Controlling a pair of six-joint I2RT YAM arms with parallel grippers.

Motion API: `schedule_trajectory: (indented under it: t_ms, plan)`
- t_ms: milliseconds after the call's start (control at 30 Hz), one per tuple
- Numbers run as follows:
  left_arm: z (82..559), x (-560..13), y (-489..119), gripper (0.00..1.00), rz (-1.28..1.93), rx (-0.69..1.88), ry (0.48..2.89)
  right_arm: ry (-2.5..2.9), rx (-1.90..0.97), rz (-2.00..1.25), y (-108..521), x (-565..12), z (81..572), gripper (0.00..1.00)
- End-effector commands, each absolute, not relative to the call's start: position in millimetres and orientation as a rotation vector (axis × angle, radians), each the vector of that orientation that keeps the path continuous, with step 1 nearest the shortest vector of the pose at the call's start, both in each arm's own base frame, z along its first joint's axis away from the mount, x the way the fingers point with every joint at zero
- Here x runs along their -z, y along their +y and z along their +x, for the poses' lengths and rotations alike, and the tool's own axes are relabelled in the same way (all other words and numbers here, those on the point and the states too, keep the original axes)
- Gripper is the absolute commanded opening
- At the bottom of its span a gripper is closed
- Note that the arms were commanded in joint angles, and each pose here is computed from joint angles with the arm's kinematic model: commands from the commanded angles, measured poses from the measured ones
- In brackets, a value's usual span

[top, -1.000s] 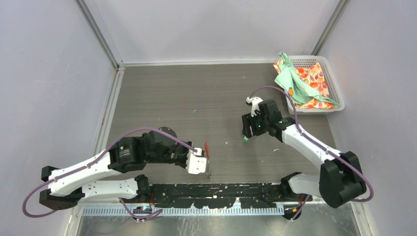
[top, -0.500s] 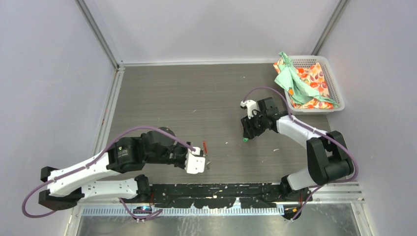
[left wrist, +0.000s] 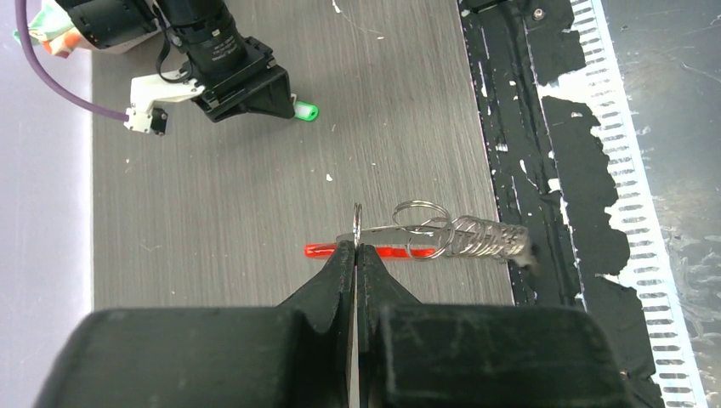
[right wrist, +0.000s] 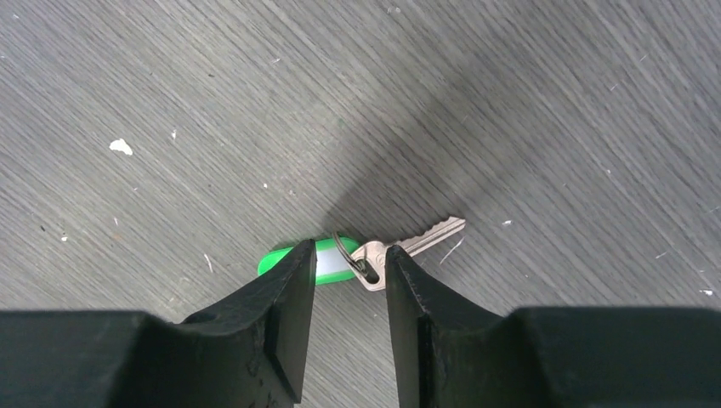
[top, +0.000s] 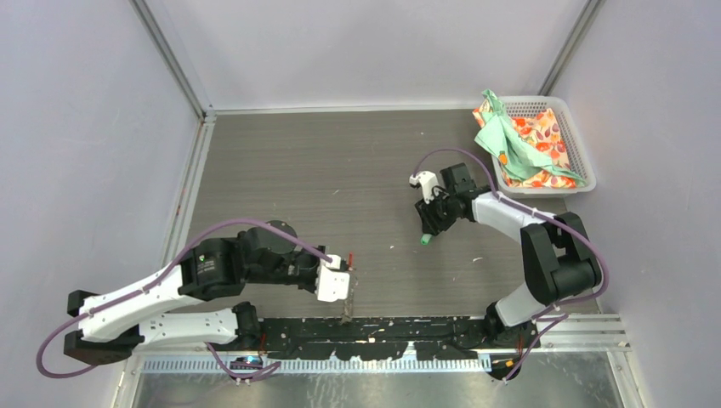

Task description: Put the keys on the keyring

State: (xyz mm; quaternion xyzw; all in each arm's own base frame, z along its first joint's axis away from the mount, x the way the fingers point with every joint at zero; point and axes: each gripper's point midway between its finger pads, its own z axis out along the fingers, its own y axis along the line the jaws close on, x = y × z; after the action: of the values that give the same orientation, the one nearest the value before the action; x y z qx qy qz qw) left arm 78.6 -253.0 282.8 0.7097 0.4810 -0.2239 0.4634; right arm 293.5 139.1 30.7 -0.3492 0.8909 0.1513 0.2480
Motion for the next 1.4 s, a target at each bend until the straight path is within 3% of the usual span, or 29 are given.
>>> schedule_trajectory:
  t_ms: [0,133,400,667,900,1133,1367]
  plan:
    - [76.2,-299.5,-253.4,0.00,1.696,0.577,1.140,2.377,-0.407,-0.996,143.5,-40.2,307.5,0.39]
    - [77.8,-304.6,-253.5,0.00,1.690,0.565,1.125,2.406,-0.417,-1.002,142.5,-36.8,304.1,0.33]
    - [81.3,-308.4,-252.1,0.00,1.678,0.540,1.114,2.404,-0.568,-0.898,162.0,-49.5,301.3,0.01]
    - [79.1,-307.6,-249.2,0.00,1.688,0.548,1.121,2.215,-0.758,-0.834,205.1,-116.0,301.6,0.01]
    - [61.9,-305.5,-253.6,0.00,1.718,0.666,1.128,1.944,-0.793,-1.075,240.9,-183.1,249.1,0.01]
    - [51.9,-310.3,-249.9,0.00,1.749,0.705,1.085,2.068,-0.845,-1.095,253.3,-148.4,216.5,0.01]
    - [45.6,-312.0,-244.6,0.00,1.755,0.739,1.105,2.241,-0.570,-1.026,240.1,-109.3,236.0,0.01]
